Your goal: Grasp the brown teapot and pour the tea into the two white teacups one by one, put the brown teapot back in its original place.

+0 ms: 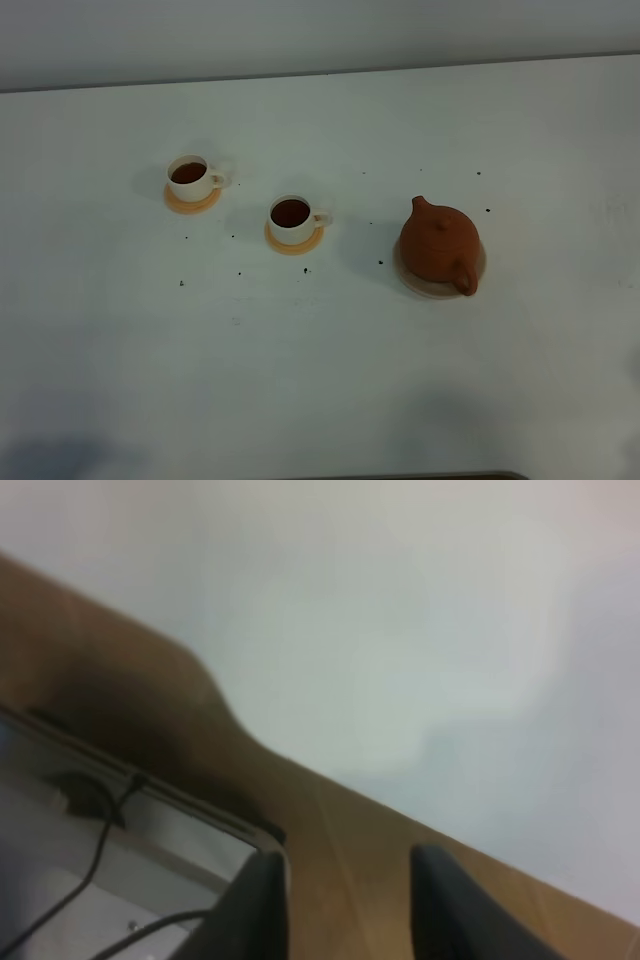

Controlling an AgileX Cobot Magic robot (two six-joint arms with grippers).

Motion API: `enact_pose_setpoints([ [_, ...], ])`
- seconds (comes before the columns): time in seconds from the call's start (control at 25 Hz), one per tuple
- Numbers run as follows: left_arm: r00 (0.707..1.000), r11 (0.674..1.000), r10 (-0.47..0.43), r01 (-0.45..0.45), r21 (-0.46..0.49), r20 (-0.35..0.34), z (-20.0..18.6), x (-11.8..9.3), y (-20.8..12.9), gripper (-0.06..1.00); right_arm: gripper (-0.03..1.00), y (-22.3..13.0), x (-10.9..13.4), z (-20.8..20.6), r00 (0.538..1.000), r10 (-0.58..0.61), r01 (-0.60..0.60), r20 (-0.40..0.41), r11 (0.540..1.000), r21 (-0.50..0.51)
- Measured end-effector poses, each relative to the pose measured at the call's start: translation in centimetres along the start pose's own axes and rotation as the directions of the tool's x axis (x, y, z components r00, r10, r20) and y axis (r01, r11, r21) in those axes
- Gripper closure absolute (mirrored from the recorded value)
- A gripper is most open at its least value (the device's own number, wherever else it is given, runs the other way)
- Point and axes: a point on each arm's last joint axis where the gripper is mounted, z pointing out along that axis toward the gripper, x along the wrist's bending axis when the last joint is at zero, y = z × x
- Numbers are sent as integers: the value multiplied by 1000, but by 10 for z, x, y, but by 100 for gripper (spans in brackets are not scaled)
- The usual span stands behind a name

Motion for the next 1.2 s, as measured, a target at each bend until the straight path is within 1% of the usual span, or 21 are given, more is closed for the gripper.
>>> enact_pose_setpoints([
  [0.24, 1000, 1000, 0, 0, 0, 0, 0, 0, 0, 69, 68, -1, -17, -1, 981, 176, -176, 85, 984, -8],
  [0.44, 1000, 1000, 0, 0, 0, 0, 0, 0, 0, 69, 68, -4, -26, -3, 951, 279, -278, 134, 960, -28],
  [0.56, 1000, 1000, 0, 0, 0, 0, 0, 0, 0, 69, 68, -8, -29, -9, 929, 333, -324, 160, 943, -79],
  [0.84, 1000, 1000, 0, 0, 0, 0, 0, 0, 0, 69, 68, -23, -29, -27, 868, 447, -396, 216, 886, -243],
  [1.04, 1000, 1000, 0, 0, 0, 0, 0, 0, 0, 69, 68, -30, -30, -34, 815, 521, -442, 252, 842, -309],
  [1.2, 1000, 1000, 0, 0, 0, 0, 0, 0, 0, 69, 68, -34, -28, -38, 796, 545, -447, 263, 822, -353],
])
